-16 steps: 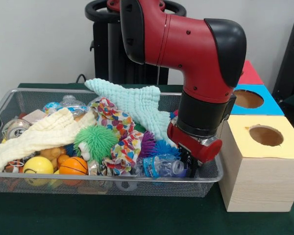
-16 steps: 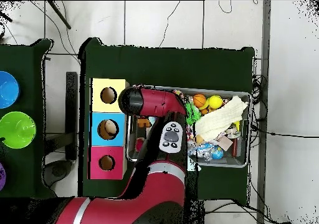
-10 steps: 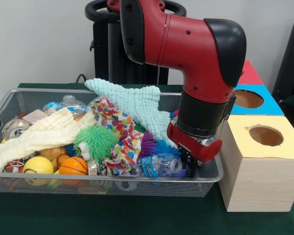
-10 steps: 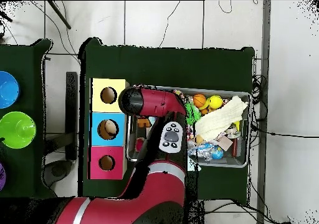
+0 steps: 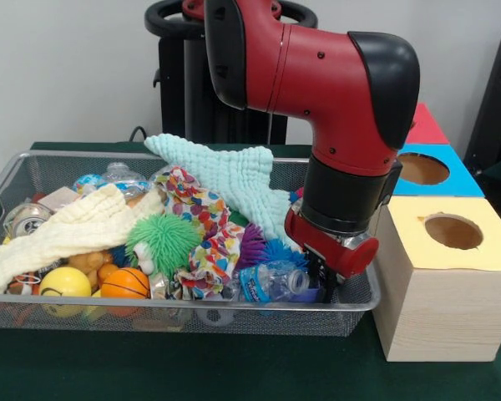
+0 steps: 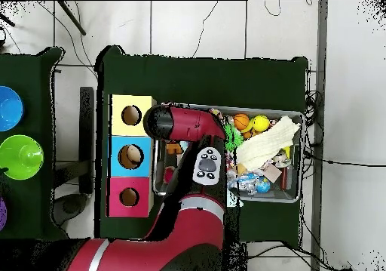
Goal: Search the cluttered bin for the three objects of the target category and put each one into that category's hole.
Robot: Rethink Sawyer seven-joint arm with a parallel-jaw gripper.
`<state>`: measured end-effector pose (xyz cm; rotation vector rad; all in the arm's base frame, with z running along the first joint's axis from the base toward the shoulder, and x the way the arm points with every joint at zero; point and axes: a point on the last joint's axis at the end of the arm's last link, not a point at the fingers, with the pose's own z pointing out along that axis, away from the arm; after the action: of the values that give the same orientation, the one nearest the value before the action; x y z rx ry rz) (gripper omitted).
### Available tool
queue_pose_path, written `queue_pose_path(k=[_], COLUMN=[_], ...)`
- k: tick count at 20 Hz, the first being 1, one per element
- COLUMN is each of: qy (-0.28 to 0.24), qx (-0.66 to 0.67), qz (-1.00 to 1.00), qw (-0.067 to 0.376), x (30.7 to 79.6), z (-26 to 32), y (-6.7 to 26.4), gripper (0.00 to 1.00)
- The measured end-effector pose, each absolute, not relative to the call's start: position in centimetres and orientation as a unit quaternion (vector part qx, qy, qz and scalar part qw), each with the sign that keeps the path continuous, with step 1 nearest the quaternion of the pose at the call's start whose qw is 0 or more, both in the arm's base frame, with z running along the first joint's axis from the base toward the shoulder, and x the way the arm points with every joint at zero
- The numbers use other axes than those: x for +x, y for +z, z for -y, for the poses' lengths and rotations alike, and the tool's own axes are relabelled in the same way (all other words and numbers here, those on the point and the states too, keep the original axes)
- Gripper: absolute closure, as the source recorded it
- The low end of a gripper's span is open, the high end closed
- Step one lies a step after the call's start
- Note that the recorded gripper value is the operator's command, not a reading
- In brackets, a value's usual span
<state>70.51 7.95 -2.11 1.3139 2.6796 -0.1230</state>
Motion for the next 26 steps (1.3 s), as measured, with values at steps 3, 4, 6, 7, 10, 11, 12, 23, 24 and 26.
queue_pose_path(k=[3,4,6,7,10,11,12,23,24,26], qy=[-0.041,-0.041,-0.041,-0.041,-0.043,-0.044,-0.046,-0.049,-0.049,-0.049], qx=[0.439,0.439,0.439,0.439,0.438,0.438,0.438,0.438,0.438,0.438], qz=[-0.894,-0.894,-0.894,-0.894,-0.895,-0.895,-0.895,-0.895,-0.895,-0.895], qw=[0.077,0.077,0.077,0.077,0.074,0.073,0.072,0.069,0.069,0.069], x=[70.51,70.5,70.49,70.49,70.3,70.17,70.05,69.7,69.7,69.7], z=[-7.95,-7.95,-7.95,-7.95,-7.9,-7.85,-7.8,-7.66,-7.66,-7.66], y=[-2.11,-2.14,-2.15,-2.16,-2.3,-2.37,-2.45,-2.84,-2.84,-2.84], gripper=[1.0,1.0,1.0,1.0,0.0,0.0,0.0,0.0,0.0,0.0])
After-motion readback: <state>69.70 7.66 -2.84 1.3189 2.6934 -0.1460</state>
